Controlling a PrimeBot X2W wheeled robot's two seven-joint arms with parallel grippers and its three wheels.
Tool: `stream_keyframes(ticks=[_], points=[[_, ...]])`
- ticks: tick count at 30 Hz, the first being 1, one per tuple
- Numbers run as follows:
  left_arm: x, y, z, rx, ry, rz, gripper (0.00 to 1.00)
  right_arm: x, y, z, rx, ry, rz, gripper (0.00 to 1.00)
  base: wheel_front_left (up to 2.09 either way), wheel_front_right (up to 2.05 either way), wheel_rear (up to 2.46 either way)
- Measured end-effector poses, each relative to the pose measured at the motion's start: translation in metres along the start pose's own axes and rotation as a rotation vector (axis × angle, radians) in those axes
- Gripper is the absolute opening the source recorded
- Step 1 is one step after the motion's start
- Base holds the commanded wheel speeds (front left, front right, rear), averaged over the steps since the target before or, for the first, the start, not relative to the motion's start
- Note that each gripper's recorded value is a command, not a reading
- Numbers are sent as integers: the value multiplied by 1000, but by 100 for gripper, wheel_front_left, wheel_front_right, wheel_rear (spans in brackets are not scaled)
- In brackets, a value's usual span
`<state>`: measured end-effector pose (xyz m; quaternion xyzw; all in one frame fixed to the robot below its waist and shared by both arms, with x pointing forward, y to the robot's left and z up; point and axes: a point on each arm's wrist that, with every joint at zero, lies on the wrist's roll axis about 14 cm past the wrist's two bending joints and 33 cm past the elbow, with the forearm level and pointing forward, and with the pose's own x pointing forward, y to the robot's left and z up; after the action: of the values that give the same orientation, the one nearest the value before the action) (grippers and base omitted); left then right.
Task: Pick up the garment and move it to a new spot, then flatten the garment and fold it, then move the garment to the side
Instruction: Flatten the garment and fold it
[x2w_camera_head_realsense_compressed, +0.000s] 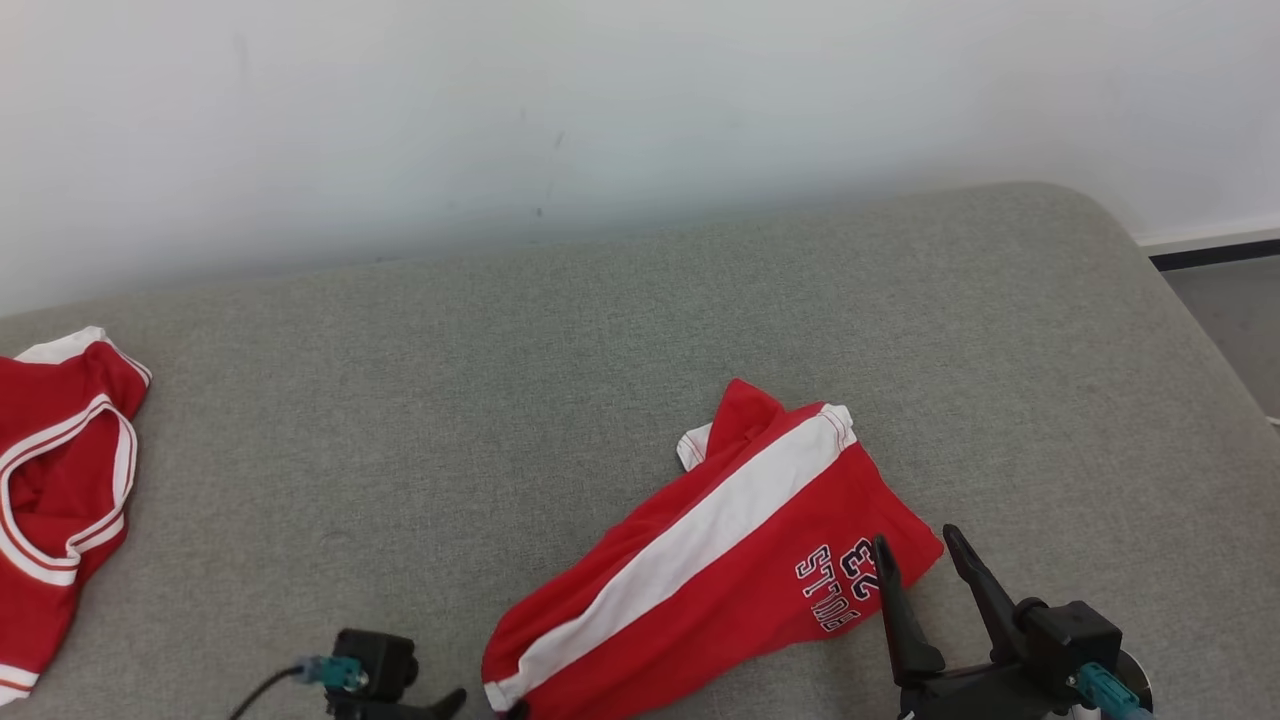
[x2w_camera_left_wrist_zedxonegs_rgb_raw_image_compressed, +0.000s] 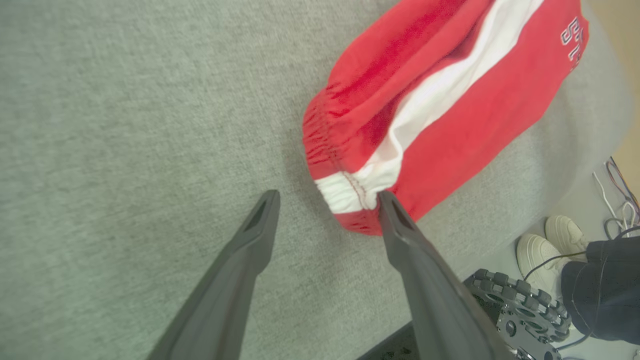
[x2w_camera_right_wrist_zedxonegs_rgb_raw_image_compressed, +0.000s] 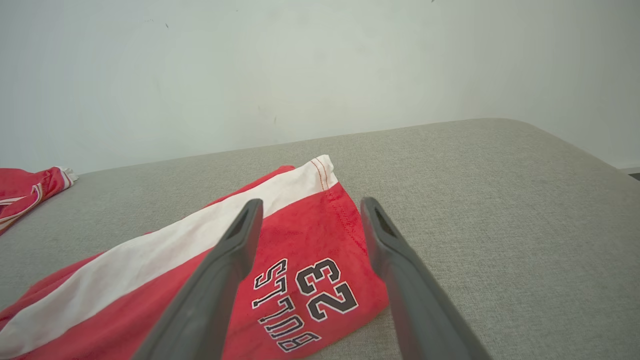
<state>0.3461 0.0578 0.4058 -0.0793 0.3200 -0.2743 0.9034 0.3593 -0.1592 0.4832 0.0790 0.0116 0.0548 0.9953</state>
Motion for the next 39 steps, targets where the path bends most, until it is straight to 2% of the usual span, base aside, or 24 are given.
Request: stream_keyframes(ticks=[5,10,16,20,28,29,30,31,39], points=[[-17,10,22,-21,-28,58,100,-1,3,0,2,-1,10,100,0,0,0],[-27,14,53,9,-108,102,100,0,5,-1,3,2,16,100,0,0,0],[-13,7,68,69,-83,57,100,1,6,-2,-1,10,18,100,0,0,0],[4,9,55,96,21,44,100,1,7,-1,-3,6,22,100,0,0,0],[28,2,35,39,115,-2,100,-3,-5,-4,-2,17,-18,100,0,0,0],[30,0,31,38,130,-9,43,-3,-6,-5,-2,18,-21,100,0,0,0],[32,0,29,41,142,-13,19,-3,-7,-5,-2,19,-23,100,0,0,0],[33,0,29,39,143,-11,0,-3,-8,-5,-2,20,-25,100,0,0,0],[46,12,47,30,44,44,0,1,-8,-5,-4,21,-24,100,0,0,0]])
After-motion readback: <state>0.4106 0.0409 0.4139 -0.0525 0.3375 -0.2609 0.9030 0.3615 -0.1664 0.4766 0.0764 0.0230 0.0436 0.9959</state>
